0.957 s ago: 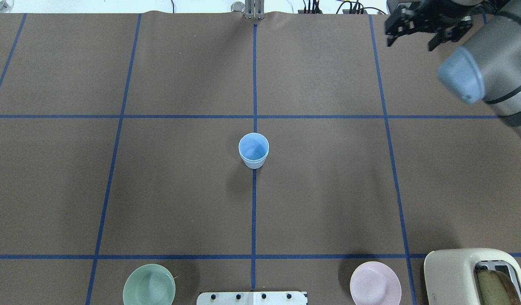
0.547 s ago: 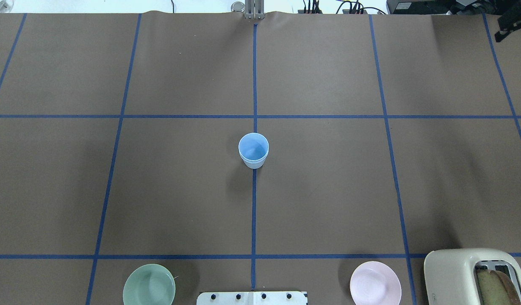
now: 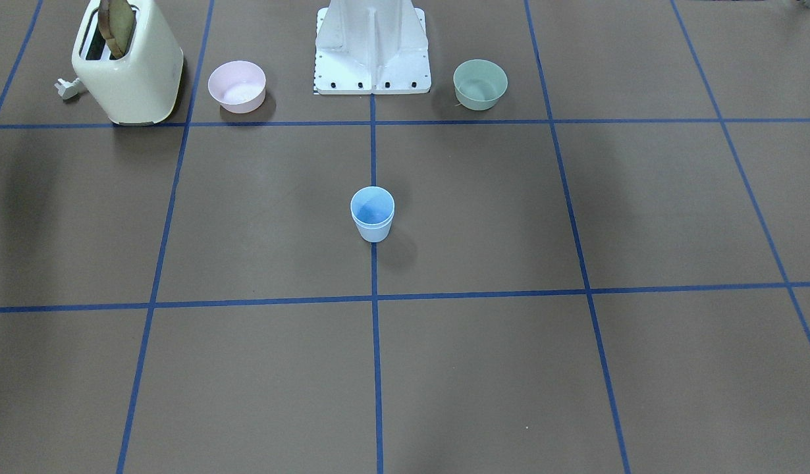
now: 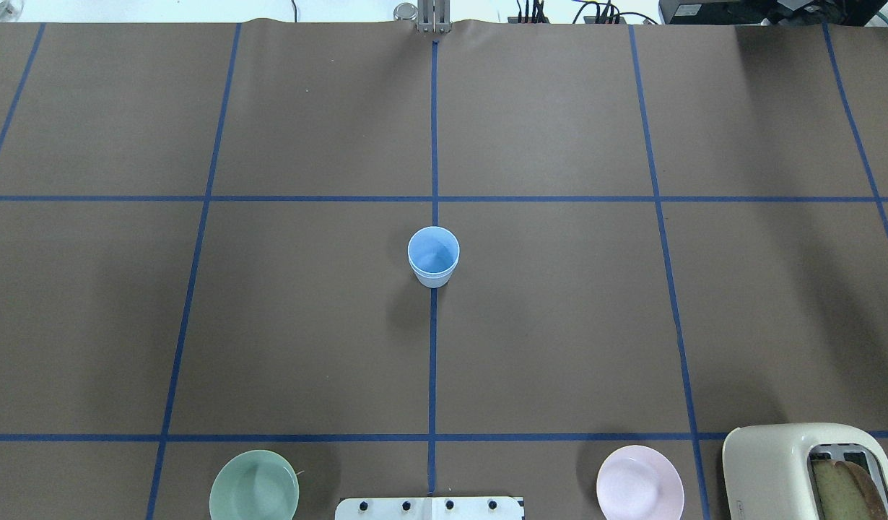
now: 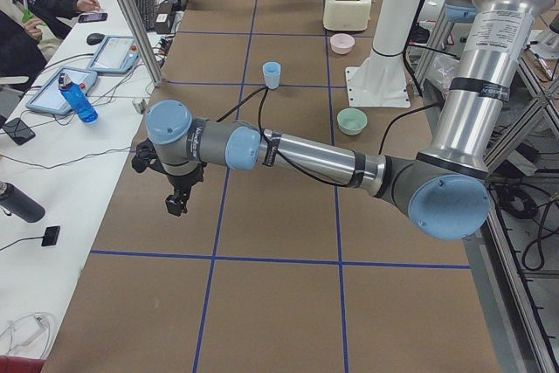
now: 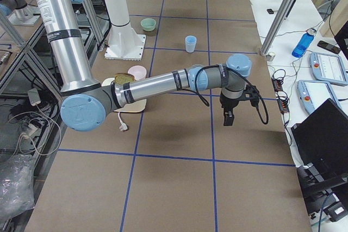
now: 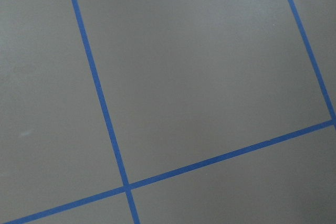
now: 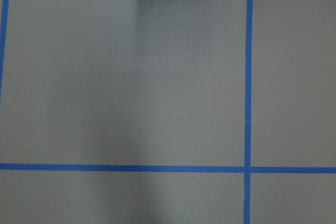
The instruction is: Stack blue cups with both arms
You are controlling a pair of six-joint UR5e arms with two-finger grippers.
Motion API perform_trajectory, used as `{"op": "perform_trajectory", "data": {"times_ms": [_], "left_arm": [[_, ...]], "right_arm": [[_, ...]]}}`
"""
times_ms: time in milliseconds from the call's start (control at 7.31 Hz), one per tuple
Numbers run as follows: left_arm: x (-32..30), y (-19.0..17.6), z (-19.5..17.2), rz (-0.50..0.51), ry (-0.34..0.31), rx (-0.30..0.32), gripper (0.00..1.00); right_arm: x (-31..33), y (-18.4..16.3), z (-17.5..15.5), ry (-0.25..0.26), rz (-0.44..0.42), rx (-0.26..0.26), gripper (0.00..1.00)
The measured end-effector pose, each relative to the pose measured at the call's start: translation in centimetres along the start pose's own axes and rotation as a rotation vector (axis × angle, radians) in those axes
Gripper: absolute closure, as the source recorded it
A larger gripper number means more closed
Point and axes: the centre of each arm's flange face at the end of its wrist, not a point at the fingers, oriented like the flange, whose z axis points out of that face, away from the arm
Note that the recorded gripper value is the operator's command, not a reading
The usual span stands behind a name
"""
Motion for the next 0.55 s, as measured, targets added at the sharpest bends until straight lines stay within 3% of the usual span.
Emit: {"op": "perform_trajectory", "data": {"times_ms": [547], "left_arm": [[-1.3, 1.6, 0.7, -0.025, -0.003, -0.014, 0.02]], "right_arm": [[1.5, 0.8, 1.5, -0.013, 0.025, -0.027, 0.0]]}}
